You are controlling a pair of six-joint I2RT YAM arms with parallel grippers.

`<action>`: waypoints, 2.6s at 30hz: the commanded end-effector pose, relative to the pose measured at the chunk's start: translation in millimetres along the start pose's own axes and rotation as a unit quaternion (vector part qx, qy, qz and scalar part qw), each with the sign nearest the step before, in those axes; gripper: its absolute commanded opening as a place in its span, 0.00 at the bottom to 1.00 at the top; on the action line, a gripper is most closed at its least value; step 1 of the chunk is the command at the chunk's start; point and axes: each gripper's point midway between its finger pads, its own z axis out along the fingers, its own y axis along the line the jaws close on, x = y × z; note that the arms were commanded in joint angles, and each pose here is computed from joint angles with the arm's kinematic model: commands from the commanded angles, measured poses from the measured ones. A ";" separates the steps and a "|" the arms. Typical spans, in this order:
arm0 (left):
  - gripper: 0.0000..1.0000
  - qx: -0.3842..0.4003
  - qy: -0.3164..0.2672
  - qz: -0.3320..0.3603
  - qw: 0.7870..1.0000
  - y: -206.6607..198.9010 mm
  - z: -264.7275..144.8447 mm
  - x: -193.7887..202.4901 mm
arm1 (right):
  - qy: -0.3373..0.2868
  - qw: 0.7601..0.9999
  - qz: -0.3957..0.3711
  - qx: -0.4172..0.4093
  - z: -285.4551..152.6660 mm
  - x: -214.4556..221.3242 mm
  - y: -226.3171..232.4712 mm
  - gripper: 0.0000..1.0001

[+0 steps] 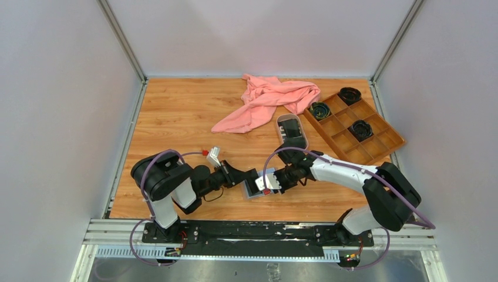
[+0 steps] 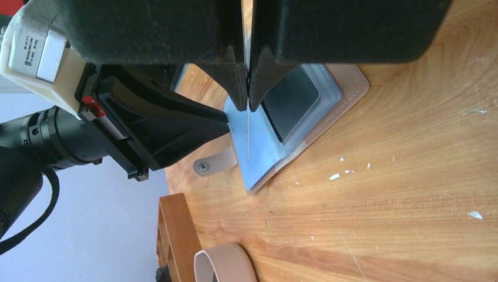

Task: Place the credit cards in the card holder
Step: Insert the credit card into the card holder.

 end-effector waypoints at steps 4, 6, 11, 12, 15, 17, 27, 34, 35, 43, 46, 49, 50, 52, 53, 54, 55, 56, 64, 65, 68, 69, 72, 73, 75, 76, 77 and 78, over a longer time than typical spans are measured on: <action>0.00 -0.020 0.000 -0.018 1.000 9.3 1.0 0.5 | 0.012 1.000 0.006 -0.013 2.2 -0.9 3.7 0.21; 0.00 -0.027 0.001 -0.022 0.999 12.2 1.4 1.1 | 0.012 1.000 0.007 -0.012 2.1 -1.1 3.1 0.21; 0.00 -0.045 0.014 -0.025 0.999 16.8 5.7 8.5 | 0.012 1.000 0.006 -0.012 2.1 -2.5 2.6 0.21; 0.00 -0.047 0.015 -0.025 0.998 17.3 6.8 9.8 | 0.012 1.000 0.007 -0.011 1.8 -2.7 2.5 0.21; 0.00 -0.055 0.019 -0.025 0.998 19.3 9.7 12.9 | 0.012 1.000 0.006 -0.010 1.4 -3.4 2.5 0.21; 0.00 -0.059 0.020 -0.028 0.998 21.3 10.1 14.4 | 0.011 1.000 0.007 -0.009 0.9 -3.7 1.9 0.21; 0.00 -0.075 0.018 -0.044 0.996 25.9 10.9 19.6 | 0.010 1.000 0.006 -0.009 0.6 -5.1 2.3 0.19; 0.00 -0.079 0.015 -0.062 0.995 28.1 11.1 27.2 | 0.009 1.000 0.005 -0.007 -0.2 -6.8 1.5 0.19; 0.00 -0.080 0.014 -0.062 0.995 28.4 11.5 27.6 | 0.008 1.000 0.005 -0.007 -0.1 -7.0 1.5 0.19; 0.00 -0.108 0.021 -0.062 0.992 33.3 12.7 31.0 | 0.007 1.000 0.004 -0.006 -0.6 -8.4 1.6 0.18; 0.00 -0.122 0.030 -0.059 0.990 34.5 15.0 34.2 | 0.007 1.000 0.004 -0.006 -0.7 -8.5 1.4 0.18; 0.00 -0.134 0.040 -0.056 0.989 35.7 17.7 37.1 | 0.006 1.000 0.003 -0.006 -0.9 -9.2 1.5 0.17; 0.00 -0.137 0.042 -0.055 0.988 36.4 17.9 38.0 | 0.006 1.000 0.003 -0.006 -0.7 -9.4 1.6 0.17; 0.00 -0.142 0.042 -0.057 0.987 37.7 18.6 38.4 | 0.006 1.000 0.002 -0.005 -1.3 -10.0 1.4 0.17; 0.00 -0.141 0.043 -0.057 0.987 37.5 19.3 38.5 | 0.006 1.000 0.002 -0.005 -1.4 -9.9 1.1 0.17; 0.00 -0.141 0.044 -0.058 0.987 37.4 20.0 38.9 | 0.006 1.000 0.003 -0.004 -1.5 -9.8 1.0 0.17; 0.00 -0.140 0.045 -0.059 0.987 36.8 21.3 39.0 | 0.005 1.000 0.003 -0.005 -1.3 -10.2 1.3 0.17; 0.00 -0.138 0.048 -0.059 0.988 35.5 23.2 39.8 | 0.005 1.000 0.002 -0.005 -1.3 -10.7 1.4 0.17; 0.00 -0.128 0.063 -0.055 0.988 31.6 36.1 44.0 | 0.004 1.000 0.001 -0.003 -1.8 -11.6 0.8 0.18; 0.00 -0.129 0.063 -0.054 0.988 31.7 36.2 44.1 | 0.003 1.000 0.002 -0.003 -2.0 -12.0 0.4 0.20; 0.00 -0.135 0.066 -0.045 0.988 33.1 36.4 43.9 | 0.002 1.000 0.011 0.001 -3.2 -13.1 -1.4 0.25; 0.00 -0.137 0.067 -0.043 0.987 33.7 36.3 43.8 | 0.002 1.000 0.015 0.003 -4.2 -13.8 -2.5 0.28; 0.00 -0.144 0.069 -0.034 0.987 35.0 35.6 43.0 | -0.016 0.999 0.024 0.017 -11.1 -24.1 -8.0 0.34; 0.00 -0.147 0.070 -0.032 0.986 36.2 35.2 43.5 | -0.026 0.999 0.025 0.024 -15.6 -29.7 -10.3 0.36; 0.01 -0.146 0.071 -0.032 0.986 35.7 36.3 43.8 | -0.051 0.998 0.033 0.030 -22.1 -42.1 -12.7 0.37; 0.02 -0.146 0.074 -0.032 0.986 36.1 36.7 44.7 | -0.067 0.997 0.041 0.028 -24.4 -49.1 -12.0 0.38; 0.02 -0.146 0.075 -0.032 0.986 36.3 37.1 45.3 | -0.082 0.995 0.046 0.026 -25.9 -56.0 -11.6 0.38; 0.03 -0.146 0.076 -0.032 0.986 36.6 37.5 45.6 | -0.099 0.993 0.054 0.020 -26.8 -63.2 -10.6 0.37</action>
